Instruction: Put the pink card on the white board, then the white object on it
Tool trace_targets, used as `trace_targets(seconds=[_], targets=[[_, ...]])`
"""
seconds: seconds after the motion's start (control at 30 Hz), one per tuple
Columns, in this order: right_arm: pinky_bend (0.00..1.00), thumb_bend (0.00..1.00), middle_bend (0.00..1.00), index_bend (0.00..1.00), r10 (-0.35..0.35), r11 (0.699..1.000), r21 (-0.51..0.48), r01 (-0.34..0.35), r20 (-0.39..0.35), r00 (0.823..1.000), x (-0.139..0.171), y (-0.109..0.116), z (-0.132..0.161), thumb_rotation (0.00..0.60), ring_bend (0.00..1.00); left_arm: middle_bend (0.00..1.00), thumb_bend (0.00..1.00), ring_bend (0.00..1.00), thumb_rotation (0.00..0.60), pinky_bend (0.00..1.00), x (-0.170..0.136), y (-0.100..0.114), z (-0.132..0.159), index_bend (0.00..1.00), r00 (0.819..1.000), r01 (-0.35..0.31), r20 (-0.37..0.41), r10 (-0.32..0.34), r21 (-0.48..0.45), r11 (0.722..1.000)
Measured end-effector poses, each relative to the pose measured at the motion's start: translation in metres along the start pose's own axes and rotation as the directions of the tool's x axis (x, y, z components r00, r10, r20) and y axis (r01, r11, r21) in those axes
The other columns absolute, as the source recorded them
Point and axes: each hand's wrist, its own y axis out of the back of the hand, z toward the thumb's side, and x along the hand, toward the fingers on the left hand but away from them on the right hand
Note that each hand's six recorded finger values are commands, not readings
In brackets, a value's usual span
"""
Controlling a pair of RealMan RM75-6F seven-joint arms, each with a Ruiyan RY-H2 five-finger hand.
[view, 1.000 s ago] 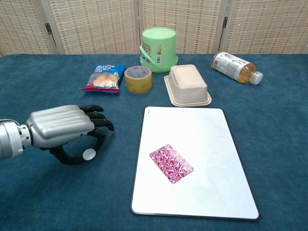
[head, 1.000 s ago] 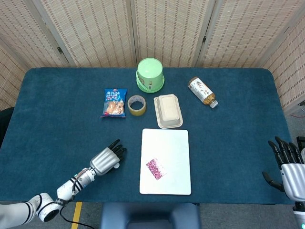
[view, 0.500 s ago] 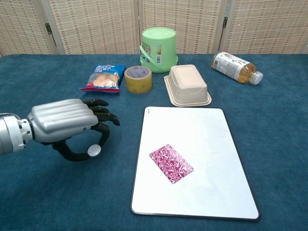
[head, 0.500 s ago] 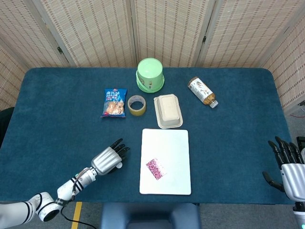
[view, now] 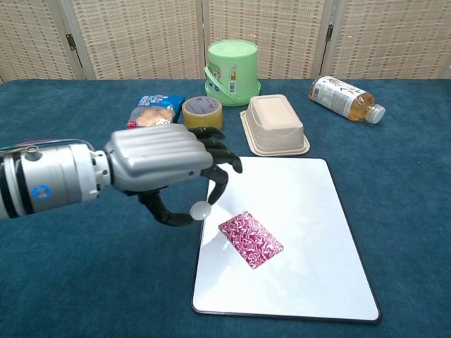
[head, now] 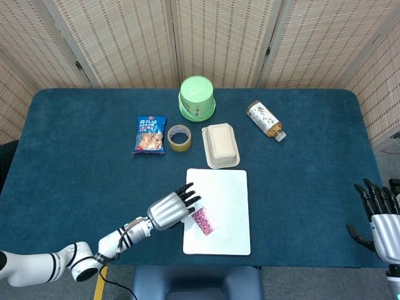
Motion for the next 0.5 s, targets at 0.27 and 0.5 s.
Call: trace_targets(seconds=[0.27, 0.5], targets=[[0.0, 0.28, 0.01, 0.0, 0.006, 1.0, 0.0, -0.006, 0.011, 1.0, -0.002, -0.001, -0.004, 0.6, 0.01, 0.19, 0.37, 0.17, 0.6, 0.0, 0.035, 0.003, 0.02, 0.51, 0.999, 0.016, 0.03, -0.017, 0.02, 1.0], [0.0, 0.28, 0.01, 0.0, 0.01, 1.0, 0.0, -0.01, 0.014, 1.0, -0.004, -0.002, -0.006, 0.6, 0.01, 0.19, 0.37, 0.17, 0.6, 0.0, 0.054, -0.001, 0.026, 0.51, 0.999, 0.042, 0.024, -0.042, 0.029, 0.999]])
